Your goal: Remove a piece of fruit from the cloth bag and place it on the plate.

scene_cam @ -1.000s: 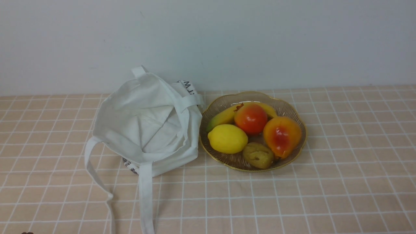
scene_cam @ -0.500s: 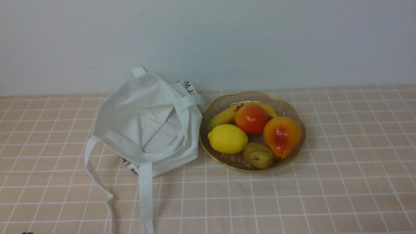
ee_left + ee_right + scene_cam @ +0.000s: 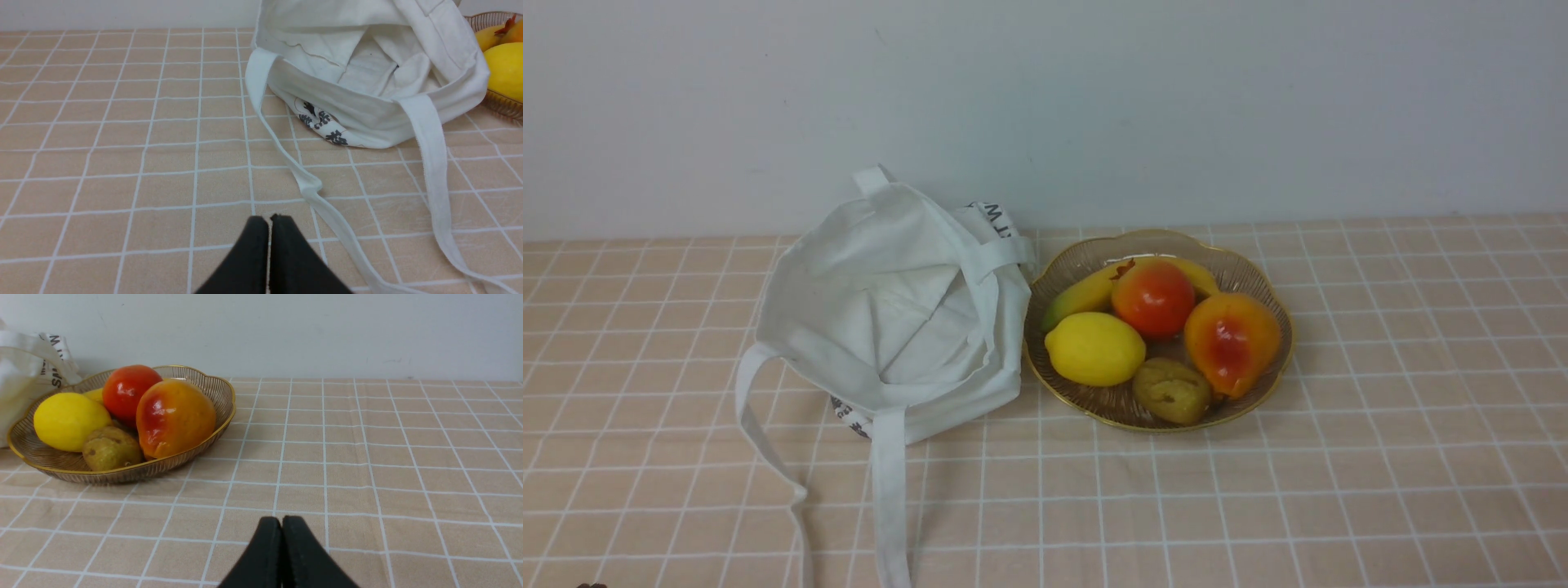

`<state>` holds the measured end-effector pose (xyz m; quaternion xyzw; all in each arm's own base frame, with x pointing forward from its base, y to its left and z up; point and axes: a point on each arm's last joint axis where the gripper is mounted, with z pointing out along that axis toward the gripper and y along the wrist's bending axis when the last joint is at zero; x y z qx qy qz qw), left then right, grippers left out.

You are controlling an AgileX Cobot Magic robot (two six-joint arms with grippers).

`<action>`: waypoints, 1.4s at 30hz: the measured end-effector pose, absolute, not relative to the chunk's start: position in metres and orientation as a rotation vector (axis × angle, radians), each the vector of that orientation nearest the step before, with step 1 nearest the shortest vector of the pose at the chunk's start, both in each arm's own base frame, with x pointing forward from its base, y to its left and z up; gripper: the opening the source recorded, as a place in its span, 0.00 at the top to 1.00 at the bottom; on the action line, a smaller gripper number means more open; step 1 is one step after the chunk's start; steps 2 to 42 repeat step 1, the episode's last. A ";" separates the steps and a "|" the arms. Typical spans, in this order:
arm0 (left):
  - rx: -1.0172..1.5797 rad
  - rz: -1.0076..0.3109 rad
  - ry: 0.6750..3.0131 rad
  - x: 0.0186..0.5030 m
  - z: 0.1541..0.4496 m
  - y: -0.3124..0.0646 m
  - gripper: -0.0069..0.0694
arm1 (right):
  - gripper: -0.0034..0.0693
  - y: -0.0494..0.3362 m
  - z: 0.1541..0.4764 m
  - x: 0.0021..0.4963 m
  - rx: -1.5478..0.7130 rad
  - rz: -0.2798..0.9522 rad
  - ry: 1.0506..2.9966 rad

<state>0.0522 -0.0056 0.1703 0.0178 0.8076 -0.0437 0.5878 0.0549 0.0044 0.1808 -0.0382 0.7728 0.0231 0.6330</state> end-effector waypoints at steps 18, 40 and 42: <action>0.042 -0.102 1.882 0.052 0.170 -0.006 0.92 | 0.97 0.004 0.181 0.055 -0.087 0.053 1.768; 0.042 -0.102 1.882 0.052 0.170 -0.006 0.92 | 0.97 0.004 0.181 0.055 -0.087 0.053 1.768; 0.042 -0.102 1.882 0.052 0.170 -0.006 0.92 | 0.97 0.004 0.181 0.055 -0.087 0.053 1.768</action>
